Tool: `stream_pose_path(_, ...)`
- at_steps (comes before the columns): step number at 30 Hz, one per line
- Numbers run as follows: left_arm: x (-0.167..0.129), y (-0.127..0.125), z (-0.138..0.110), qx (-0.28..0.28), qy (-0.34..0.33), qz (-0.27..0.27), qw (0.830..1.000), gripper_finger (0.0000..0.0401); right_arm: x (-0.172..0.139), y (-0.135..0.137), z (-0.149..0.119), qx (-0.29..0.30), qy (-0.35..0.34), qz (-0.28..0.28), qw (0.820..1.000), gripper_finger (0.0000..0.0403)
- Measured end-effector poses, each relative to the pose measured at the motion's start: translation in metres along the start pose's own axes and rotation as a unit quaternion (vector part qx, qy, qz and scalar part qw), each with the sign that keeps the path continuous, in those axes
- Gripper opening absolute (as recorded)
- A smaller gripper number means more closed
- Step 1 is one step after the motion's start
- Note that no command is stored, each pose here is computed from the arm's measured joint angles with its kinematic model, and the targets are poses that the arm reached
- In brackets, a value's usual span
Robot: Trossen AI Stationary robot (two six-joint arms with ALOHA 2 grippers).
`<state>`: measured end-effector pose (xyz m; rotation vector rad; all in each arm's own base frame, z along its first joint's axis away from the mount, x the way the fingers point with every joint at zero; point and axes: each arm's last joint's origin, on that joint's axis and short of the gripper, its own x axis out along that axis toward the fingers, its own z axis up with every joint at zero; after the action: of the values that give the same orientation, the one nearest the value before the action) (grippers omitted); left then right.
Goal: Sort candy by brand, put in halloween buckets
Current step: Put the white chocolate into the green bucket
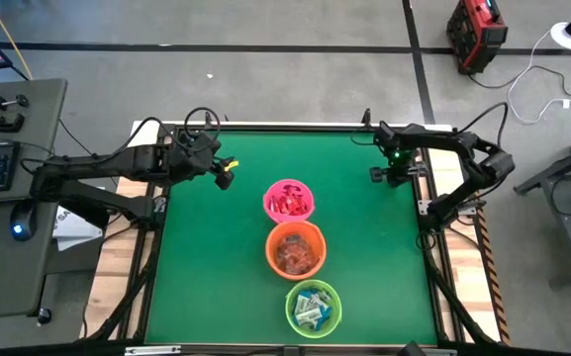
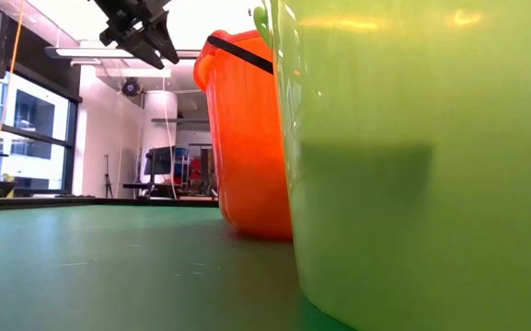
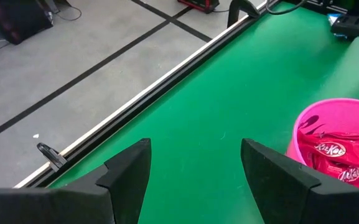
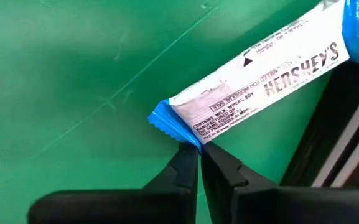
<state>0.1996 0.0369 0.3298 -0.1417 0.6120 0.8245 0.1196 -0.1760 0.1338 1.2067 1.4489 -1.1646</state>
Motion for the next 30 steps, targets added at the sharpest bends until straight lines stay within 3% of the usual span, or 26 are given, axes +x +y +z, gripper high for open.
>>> stream_pose_path(9,0.0,0.0,0.0,0.0,0.0,0.0,1.0,0.0239,-0.009,0.007,-0.01,-0.033,-0.046,-0.021,0.998,0.0001)
stream_pose_path(15,0.0,0.0,0.0,0.001,0.0,0.0,1.0,0.0239,-0.028,0.008,-0.027,-0.056,-0.071,0.004,0.996,0.0)
stream_pose_path(22,0.0,0.0,0.0,0.006,-0.001,0.002,1.0,0.0239,-0.058,0.007,-0.057,-0.07,-0.125,0.08,0.986,0.0)
stream_pose_path(30,0.0,0.001,0.0,0.018,-0.002,0.005,1.0,0.0239,-0.089,0.005,-0.091,-0.075,-0.189,0.215,0.955,0.0)
